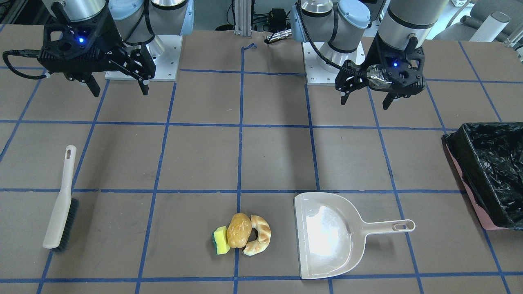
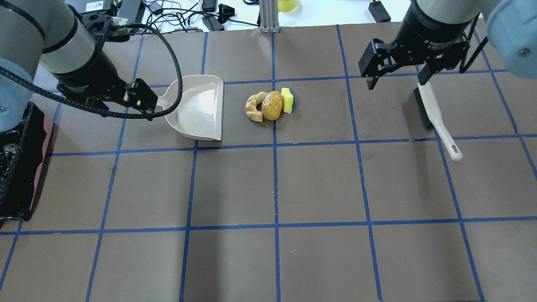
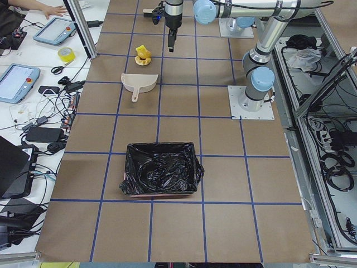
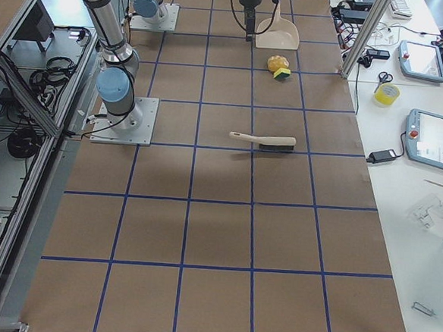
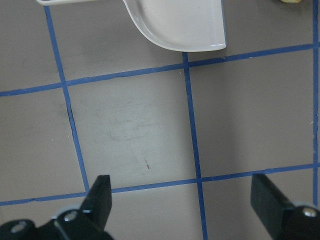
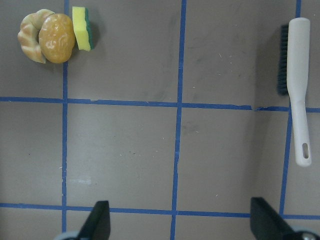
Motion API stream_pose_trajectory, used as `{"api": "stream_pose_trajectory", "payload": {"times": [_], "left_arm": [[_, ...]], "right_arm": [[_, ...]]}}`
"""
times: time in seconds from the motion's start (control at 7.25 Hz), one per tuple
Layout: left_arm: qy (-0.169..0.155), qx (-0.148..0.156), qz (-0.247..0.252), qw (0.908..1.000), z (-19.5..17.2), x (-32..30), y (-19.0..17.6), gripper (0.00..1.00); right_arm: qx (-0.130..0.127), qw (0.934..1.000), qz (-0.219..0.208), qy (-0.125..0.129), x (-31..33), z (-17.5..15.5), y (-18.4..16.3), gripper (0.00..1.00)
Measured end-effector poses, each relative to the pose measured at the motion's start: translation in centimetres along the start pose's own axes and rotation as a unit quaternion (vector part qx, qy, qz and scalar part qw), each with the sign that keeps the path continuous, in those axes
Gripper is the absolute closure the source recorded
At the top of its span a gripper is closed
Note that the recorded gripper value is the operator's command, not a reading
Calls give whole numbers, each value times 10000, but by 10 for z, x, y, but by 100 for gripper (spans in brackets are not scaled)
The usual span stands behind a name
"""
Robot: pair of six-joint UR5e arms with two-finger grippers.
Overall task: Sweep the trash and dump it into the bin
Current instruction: 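Grasp the white dustpan with the left gripper while the right grasps the brush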
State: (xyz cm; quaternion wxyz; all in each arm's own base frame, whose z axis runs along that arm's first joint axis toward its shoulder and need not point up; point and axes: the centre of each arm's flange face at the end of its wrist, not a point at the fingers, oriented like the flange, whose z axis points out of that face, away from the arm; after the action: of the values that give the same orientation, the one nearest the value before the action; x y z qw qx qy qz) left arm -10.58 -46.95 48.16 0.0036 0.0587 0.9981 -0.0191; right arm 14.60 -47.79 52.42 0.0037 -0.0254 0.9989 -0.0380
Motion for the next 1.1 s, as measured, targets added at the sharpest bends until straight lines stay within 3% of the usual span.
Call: {"api": "stream_pose_trajectory", "payload": {"times": [0.41,0.69,0.97,1.1], "left_arm": [[2,-32,206,9998,5,-5,-5,0],[16,-165,1246,9921,21,-10,-14,1],[46,-192,2422,9700,44,-19,-35,3],[67,-198,3021,9530,60,-35,-48,3]], "right_arm": [[2,10000,35,-20,1,1,-1,0],[10,10000,75,-29,3,1,-2,0],[-110,9999,52,22,6,12,-9,0],[-312,9994,104,43,14,30,-19,0]]}}
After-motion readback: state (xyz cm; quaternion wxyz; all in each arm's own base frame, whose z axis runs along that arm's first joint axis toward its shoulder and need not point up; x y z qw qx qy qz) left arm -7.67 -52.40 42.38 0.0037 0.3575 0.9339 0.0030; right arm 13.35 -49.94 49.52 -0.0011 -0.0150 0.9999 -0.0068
